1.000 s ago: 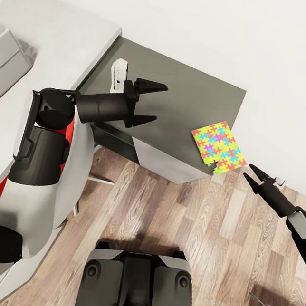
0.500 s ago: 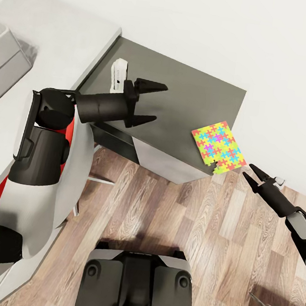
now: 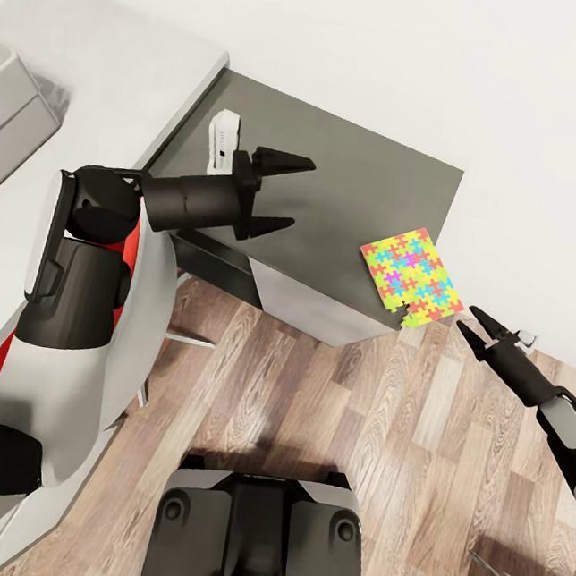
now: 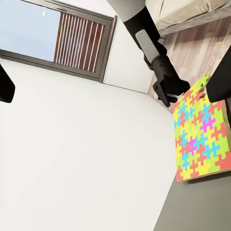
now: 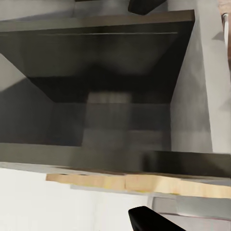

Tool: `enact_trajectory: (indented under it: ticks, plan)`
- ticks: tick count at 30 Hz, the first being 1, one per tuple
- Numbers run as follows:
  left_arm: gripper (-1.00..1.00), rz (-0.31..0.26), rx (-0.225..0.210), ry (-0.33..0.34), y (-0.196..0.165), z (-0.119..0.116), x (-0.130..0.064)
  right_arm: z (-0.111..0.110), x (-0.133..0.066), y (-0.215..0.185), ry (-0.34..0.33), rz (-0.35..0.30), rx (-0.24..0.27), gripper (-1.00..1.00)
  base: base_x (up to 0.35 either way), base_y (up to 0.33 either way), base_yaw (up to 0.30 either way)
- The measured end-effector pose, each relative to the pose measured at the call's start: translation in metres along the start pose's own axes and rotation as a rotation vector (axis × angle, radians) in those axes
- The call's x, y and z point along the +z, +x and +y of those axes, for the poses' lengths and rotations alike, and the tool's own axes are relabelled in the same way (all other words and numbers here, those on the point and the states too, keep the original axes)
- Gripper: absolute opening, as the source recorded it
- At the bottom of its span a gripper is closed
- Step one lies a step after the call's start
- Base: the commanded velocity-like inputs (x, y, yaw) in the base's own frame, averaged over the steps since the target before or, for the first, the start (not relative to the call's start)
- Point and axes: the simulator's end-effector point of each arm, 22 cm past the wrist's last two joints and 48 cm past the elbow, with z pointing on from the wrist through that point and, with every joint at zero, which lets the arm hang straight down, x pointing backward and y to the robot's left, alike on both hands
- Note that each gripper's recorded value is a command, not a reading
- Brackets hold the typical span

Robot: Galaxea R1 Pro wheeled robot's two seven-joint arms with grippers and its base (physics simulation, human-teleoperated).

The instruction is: Put all the toys in the child's room - the three board games (two on the bed and one on the table), the two jigsaw puzzles on the table, and the tennis ball on the table - inside the toy box on the table in the child's room.

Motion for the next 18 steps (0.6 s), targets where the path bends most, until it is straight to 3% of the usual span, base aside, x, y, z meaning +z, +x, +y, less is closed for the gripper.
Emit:
enact_trajectory:
  ticks: [11,18]
  plan:
    - [1.00,0.000,0.000,0.000,-0.0001,0.0001,-0.0001,0.0018,0.0009,-0.0010,-0.005,-0.002,-0.002,1.00,0.000,0.000,0.011]
    - [1.00,0.000,0.000,0.000,-0.0001,0.0002,-0.0002,0.0020,0.0012,-0.0013,-0.005,-0.002,-0.002,1.00,0.000,0.000,0.138]
